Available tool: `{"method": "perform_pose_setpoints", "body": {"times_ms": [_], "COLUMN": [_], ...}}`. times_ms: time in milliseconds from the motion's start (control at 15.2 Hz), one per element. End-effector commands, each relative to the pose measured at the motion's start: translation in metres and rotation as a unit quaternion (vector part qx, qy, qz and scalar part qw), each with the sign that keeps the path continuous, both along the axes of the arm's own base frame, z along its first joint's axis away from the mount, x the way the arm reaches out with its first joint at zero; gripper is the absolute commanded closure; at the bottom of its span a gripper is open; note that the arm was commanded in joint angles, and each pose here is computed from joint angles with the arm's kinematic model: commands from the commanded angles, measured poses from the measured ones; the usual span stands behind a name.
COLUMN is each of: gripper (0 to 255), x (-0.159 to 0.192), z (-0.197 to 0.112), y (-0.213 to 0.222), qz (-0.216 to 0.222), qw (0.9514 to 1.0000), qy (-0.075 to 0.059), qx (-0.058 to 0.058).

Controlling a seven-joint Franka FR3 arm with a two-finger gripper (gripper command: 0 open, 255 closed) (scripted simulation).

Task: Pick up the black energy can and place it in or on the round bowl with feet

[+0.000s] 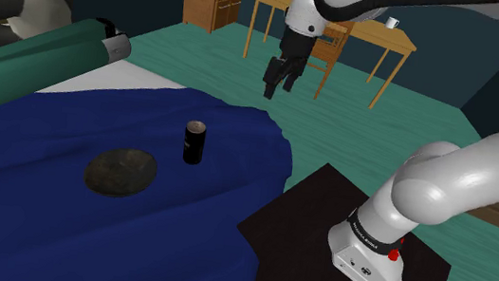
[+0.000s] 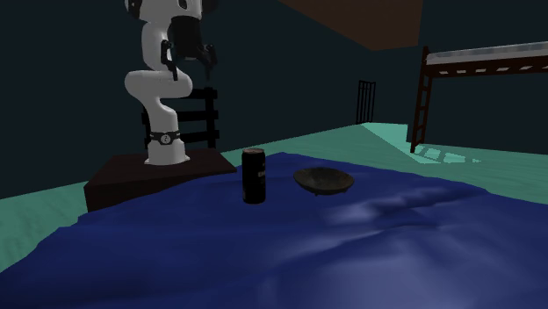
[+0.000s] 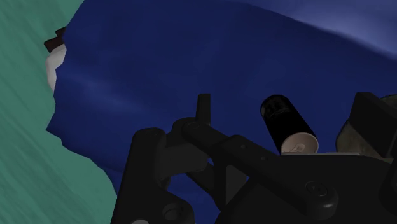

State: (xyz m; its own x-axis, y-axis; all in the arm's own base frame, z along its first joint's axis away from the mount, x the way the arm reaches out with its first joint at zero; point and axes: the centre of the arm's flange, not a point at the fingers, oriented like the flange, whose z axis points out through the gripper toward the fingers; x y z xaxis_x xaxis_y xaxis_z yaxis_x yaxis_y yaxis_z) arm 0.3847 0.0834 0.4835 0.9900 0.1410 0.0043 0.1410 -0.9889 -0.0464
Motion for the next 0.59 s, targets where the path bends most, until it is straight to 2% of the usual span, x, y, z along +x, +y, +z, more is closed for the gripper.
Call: {"method": "perform_pose_setpoints", "body": {"times_ms": [0,528], "gripper": [0,0], "x": [0.013,0.068], "z": [-0.019,-0.092], "y": [0.017,0.070], "qz": [-0.002,-0.009], "qw": [1.0000,0.9999], "qy": [-0.001,-0.003], "qx": [-0.002,-0.010]}}
